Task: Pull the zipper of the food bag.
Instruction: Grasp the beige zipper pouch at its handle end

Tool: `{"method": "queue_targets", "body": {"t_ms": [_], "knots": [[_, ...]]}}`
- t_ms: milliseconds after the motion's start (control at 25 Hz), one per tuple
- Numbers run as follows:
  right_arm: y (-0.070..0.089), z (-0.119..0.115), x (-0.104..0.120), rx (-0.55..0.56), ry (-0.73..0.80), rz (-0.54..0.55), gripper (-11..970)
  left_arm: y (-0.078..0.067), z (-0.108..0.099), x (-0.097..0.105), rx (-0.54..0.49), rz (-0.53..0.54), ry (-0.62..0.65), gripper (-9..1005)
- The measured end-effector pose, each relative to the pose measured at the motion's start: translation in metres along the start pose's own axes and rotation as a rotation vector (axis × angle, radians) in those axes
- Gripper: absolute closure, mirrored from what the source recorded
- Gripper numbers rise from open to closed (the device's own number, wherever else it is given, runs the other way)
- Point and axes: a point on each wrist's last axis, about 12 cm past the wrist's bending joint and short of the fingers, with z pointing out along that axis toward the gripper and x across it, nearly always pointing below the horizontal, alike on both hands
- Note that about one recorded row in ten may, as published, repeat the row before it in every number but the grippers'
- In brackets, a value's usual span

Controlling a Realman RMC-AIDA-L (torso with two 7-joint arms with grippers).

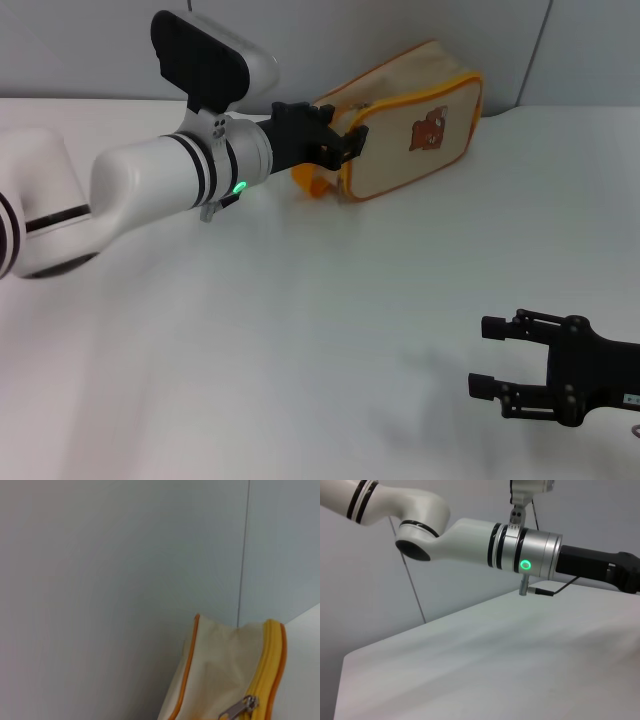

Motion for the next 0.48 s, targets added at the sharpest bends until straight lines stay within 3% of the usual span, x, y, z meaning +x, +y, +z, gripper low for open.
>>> {"method": "queue_targets", "body": {"t_ms": [240,480], "knots": [[0.0001,-0.0007,0.0004,0.001,0.003,0.0,179,-0.0072,0.0017,0.0036,-0.012,0.016,-0.012,605],[0.0,-0.0026,0.001,0.005,0.006,0.001,178,-0.0088,0.0018,0.0047,-0.01,0.006,-0.011,721]]}}
